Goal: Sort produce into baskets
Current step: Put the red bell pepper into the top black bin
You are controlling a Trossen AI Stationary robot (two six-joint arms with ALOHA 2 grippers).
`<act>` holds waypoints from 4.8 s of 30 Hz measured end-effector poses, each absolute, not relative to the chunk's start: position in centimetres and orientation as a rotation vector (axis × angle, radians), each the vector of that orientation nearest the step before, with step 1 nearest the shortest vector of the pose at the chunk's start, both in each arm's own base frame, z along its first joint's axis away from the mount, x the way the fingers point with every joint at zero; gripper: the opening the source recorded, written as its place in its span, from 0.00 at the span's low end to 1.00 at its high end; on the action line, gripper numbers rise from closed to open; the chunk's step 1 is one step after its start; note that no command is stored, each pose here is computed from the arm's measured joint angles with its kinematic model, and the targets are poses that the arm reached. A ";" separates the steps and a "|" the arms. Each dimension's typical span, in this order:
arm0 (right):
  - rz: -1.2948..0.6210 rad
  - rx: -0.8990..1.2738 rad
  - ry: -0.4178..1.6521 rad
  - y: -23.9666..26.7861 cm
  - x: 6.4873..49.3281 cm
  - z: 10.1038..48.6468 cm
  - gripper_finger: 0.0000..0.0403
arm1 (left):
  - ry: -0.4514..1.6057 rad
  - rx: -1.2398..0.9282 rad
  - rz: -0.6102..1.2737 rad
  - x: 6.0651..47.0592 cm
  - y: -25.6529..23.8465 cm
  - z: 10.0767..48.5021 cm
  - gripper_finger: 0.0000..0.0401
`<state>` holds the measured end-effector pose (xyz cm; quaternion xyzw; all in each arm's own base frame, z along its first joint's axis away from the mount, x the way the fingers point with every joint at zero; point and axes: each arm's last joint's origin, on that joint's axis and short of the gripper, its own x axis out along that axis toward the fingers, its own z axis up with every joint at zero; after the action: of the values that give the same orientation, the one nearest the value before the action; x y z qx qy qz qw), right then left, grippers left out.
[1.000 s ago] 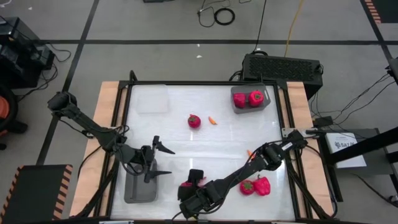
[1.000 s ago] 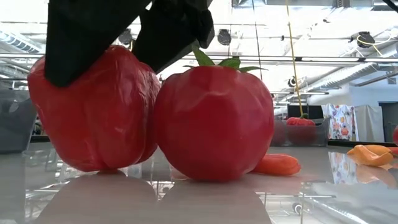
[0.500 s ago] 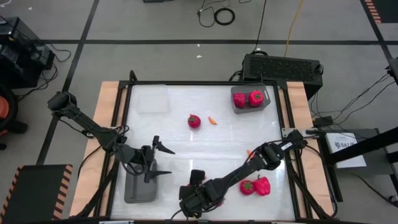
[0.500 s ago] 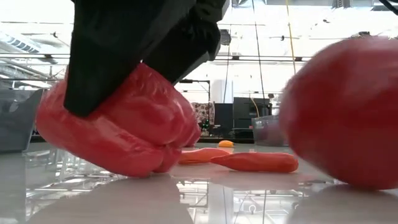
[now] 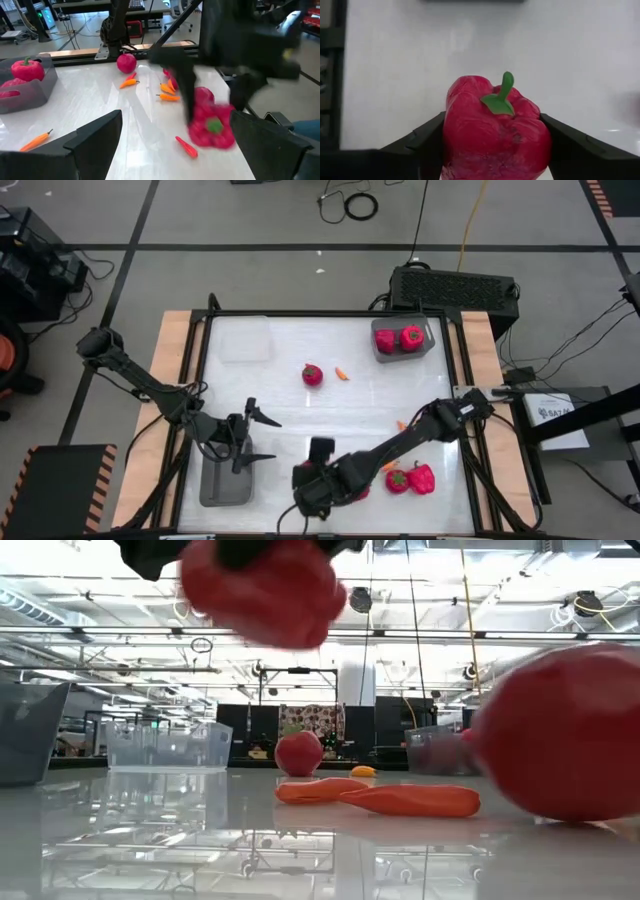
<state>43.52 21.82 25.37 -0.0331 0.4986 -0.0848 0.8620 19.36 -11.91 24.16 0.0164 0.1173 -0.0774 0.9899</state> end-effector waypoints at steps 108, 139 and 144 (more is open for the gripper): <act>-0.815 0.820 1.445 20.6 24.2 23.6 0.85 | 0.278 -0.027 -0.008 20.0 -10.3 23.7 0.93; -1.023 0.950 1.393 20.9 19.9 20.8 0.85 | 0.316 0.011 -0.008 20.8 -10.8 22.5 0.93; -1.013 1.014 1.379 21.3 19.5 19.0 0.85 | 0.316 0.012 -0.008 20.8 -10.8 22.5 0.93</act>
<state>19.45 21.25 19.04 0.4275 0.5815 -0.4270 0.5448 20.82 -10.75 22.45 0.0060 0.1573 -0.0038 0.9875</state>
